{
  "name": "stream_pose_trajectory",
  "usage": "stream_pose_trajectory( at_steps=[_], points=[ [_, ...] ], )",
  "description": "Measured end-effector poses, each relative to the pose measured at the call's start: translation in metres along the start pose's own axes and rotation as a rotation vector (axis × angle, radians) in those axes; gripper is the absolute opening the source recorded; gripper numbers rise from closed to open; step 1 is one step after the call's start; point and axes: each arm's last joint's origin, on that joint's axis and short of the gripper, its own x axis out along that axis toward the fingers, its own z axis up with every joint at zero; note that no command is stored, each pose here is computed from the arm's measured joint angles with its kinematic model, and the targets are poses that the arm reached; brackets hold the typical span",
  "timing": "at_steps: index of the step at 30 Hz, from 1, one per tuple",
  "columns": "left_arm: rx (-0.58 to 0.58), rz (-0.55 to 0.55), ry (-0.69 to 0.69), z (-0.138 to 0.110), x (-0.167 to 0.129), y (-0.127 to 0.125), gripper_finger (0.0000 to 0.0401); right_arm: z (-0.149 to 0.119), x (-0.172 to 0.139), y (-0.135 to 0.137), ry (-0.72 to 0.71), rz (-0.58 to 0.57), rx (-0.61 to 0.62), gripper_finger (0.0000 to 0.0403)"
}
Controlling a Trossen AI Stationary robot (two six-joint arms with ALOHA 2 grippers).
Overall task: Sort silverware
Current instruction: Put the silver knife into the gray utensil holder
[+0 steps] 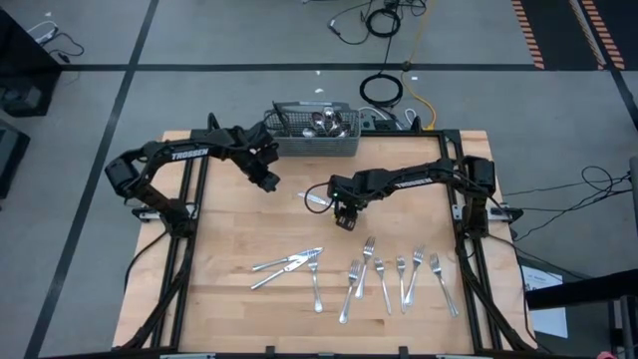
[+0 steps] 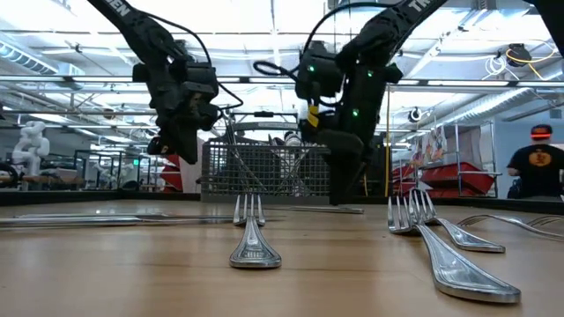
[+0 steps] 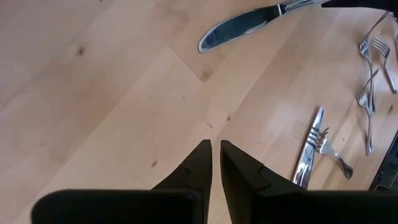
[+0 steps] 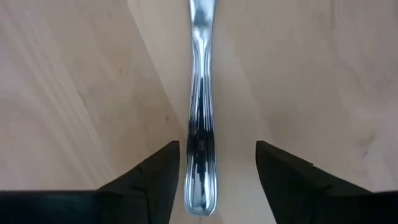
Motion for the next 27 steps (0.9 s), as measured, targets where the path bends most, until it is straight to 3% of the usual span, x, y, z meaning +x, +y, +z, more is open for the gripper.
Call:
stream_pose_trajectory(
  at_steps=[11, 18, 27],
  points=[
    [0.002, 0.0, -0.004, 0.0, 0.0, 0.0, 0.0041, -0.021, 0.027, -0.001, 0.079, -0.013, -0.017, 0.0173],
    [0.0, 0.006, -0.005, 0.001, 0.0, 0.0, 0.0041, -0.021, 0.033, 0.001, 0.086, -0.002, -0.022, 0.0031],
    [-0.04, 0.021, -0.025, 0.002, -0.006, 0.01, 0.0041, -0.02, 0.025, 0.008, 0.032, 0.02, -0.018, 0.0031]
  ],
)
